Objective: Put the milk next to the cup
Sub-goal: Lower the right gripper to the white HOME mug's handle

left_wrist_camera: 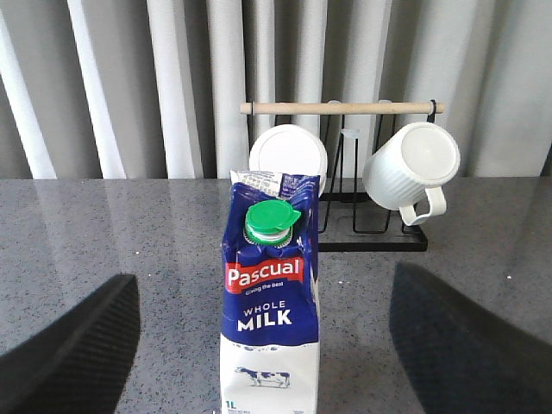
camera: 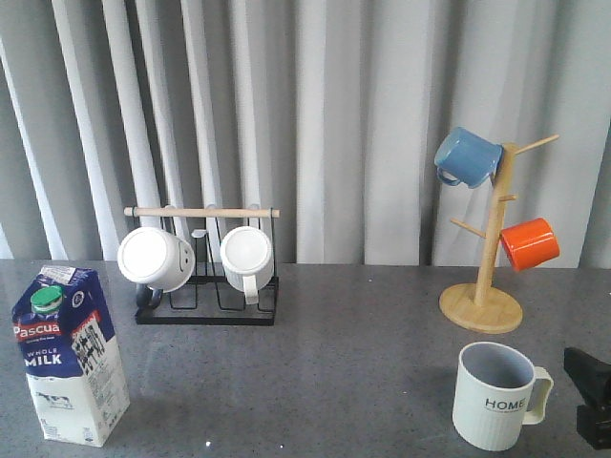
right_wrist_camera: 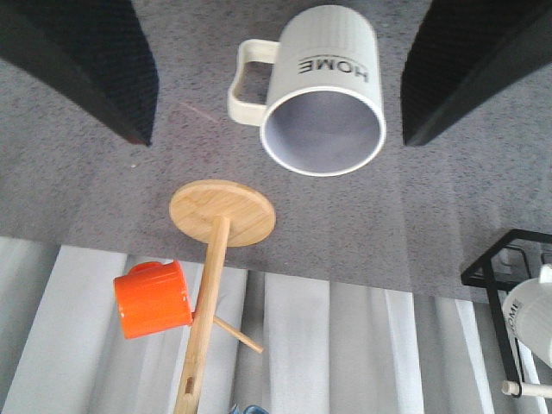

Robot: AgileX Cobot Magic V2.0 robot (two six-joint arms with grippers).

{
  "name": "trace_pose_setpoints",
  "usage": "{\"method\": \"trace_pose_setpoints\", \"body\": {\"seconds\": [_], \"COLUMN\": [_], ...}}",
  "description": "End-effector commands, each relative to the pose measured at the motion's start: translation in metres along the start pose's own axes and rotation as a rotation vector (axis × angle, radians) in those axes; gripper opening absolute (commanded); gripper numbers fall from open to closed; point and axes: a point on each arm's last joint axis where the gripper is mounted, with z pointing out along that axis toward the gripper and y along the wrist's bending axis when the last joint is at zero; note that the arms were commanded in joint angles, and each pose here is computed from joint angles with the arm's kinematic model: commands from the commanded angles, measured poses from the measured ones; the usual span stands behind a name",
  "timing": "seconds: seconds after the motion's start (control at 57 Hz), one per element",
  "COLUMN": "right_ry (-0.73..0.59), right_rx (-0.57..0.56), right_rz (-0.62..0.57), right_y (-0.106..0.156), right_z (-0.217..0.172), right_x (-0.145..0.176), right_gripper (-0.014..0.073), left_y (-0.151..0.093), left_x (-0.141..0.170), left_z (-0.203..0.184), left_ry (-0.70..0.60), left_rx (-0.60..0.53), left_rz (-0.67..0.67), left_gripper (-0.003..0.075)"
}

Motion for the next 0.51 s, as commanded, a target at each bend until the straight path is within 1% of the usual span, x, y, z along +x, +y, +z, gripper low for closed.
{"method": "trace_pose_setpoints", "body": {"seconds": [0.0,0.105,0.14,0.21,0.298,0.386,0.491], "right_ry": [-0.108,-0.159,-0.177,-0.206,-0.193,-0.142,-0.107], "right_rx": [0.074,0.157,0.182,0.21,0.204,0.168,0.09], "right_rz": [-0.072,-0.162,-0.16,-0.111,-0.045,-0.038,-0.048], "right_y": [-0.011,-0.024,-0.029,-0.035,-0.039,-0.041,-0.044], "right_z": [0.004,0.019,0.022,0.03,0.041,0.052,0.068], "right_x": [-0.011,0.01,0.019,0.037,0.06,0.076,0.09], "right_gripper": [0.0557,0.0557,0.0557,0.0557,0.0557,0.0557,0.0557], "left_y": [-0.001,-0.001,-0.001,-0.001,-0.001,-0.001,-0.001], "left_x": [-0.019,-0.019,-0.019,-0.019,-0.019,-0.019,-0.019], "left_z": [-0.004,-0.004,-0.004,-0.004,-0.004,-0.004,-0.004], "left_ry": [-0.108,-0.108,-0.108,-0.108,-0.108,-0.108,-0.108], "left_rx": [0.008,0.008,0.008,0.008,0.008,0.008,0.008], "left_rz": [-0.019,-0.019,-0.019,-0.019,-0.019,-0.019,-0.019], "left_gripper": [0.0576,0.0576,0.0576,0.0576,0.0576,0.0576,0.0576]}}
